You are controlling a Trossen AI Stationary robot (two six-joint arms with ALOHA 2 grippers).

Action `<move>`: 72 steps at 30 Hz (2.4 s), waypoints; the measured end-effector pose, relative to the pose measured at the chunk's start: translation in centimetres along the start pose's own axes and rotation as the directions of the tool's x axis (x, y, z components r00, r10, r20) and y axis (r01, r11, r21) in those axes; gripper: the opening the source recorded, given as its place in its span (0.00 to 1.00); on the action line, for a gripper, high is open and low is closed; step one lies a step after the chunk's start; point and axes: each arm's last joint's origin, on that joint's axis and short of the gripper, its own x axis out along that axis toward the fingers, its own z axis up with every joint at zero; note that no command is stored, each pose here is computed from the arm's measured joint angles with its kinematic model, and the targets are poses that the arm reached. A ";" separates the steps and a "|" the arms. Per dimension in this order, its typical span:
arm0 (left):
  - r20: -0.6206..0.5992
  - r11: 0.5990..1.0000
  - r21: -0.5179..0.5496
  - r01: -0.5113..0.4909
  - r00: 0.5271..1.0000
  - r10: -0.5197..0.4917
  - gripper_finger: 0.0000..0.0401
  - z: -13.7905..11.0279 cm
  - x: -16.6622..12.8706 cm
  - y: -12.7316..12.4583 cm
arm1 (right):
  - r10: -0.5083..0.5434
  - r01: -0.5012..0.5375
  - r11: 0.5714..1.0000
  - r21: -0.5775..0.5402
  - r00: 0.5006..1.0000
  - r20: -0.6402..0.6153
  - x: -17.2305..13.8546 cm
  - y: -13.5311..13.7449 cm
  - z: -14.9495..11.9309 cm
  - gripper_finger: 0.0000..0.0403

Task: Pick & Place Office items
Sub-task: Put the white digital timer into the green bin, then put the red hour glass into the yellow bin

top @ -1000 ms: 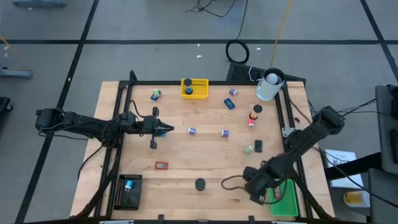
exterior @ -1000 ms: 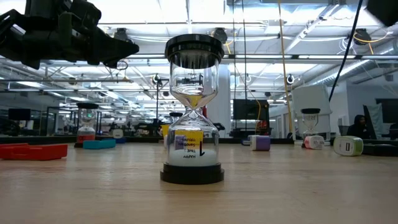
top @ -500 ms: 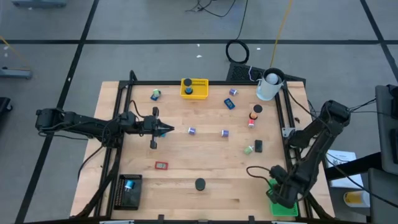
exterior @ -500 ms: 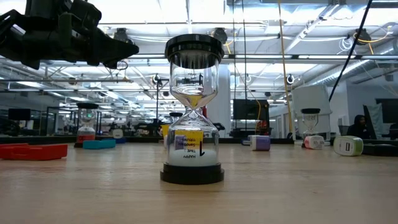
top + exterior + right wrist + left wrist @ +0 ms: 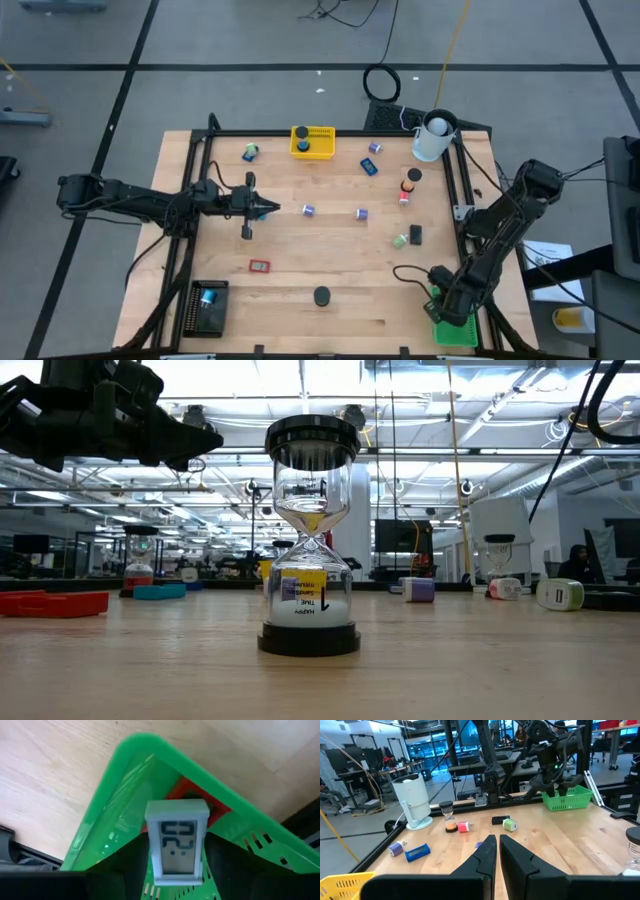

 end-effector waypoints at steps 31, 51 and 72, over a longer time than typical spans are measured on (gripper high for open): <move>0.000 1.000 0.006 0.000 1.000 0.000 0.08 0.0 0.0 0.0 | 0.444 -0.319 0.815 -0.483 0.880 0.169 -8.3 -2.0 1.0 0.04; -0.019 0.998 -0.012 -0.058 0.998 0.058 0.08 -0.1 0.0 0.2 | 0.680 0.322 0.684 -0.654 0.039 0.732 -9.0 0.2 15.5 0.02; -0.482 0.892 -0.102 -0.441 0.806 0.343 0.08 2.8 0.7 1.8 | 0.612 0.361 0.739 -0.569 -0.006 0.791 -9.1 0.6 18.4 0.02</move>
